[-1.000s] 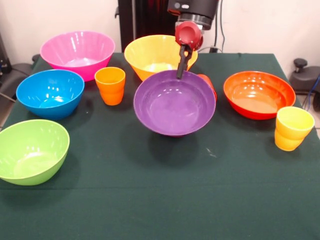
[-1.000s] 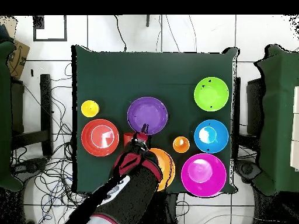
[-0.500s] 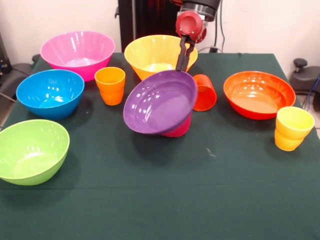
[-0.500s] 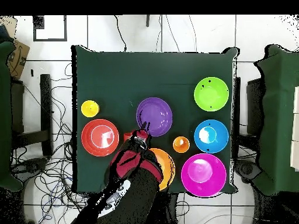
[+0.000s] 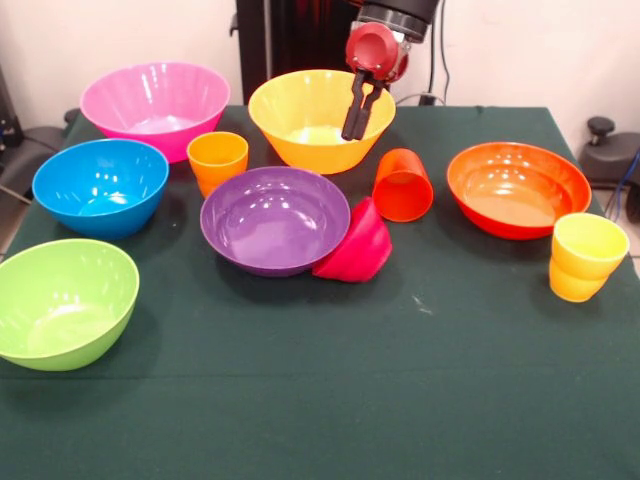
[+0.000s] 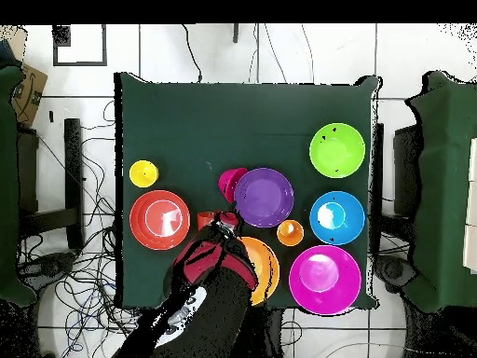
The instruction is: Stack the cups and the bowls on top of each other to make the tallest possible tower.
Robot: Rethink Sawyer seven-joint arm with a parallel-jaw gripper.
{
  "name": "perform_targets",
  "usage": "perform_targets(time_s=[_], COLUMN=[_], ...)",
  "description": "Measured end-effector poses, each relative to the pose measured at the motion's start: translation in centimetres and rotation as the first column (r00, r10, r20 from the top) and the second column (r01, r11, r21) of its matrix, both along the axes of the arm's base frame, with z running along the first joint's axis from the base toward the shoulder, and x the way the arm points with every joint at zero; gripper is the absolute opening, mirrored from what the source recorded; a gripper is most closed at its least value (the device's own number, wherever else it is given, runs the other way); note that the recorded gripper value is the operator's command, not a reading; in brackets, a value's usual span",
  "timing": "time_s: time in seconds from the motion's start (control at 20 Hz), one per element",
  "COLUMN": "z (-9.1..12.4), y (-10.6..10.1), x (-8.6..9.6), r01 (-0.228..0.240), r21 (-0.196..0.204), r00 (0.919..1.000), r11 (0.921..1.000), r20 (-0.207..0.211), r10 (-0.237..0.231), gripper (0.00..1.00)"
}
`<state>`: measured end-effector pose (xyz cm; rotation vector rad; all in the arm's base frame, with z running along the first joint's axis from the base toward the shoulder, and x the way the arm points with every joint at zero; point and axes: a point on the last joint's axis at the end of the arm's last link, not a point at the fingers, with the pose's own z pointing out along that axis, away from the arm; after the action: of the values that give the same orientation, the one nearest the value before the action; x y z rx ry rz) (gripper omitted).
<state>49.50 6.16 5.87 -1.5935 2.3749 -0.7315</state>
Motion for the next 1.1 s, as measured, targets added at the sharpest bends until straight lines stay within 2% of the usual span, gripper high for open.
perform_targets(time_s=[0.4, 1.1], z=[-0.5, -1.0], y=[0.2, 1.5], x=[-0.6, -0.5], r01=[0.020, 0.009], r21=[-0.016, 0.010], r00=[0.9987, 0.9986], r11=[0.9997, 0.9999], r20=[-0.047, -0.053], r10=[-0.021, -0.008], gripper=[1.00, 1.00])
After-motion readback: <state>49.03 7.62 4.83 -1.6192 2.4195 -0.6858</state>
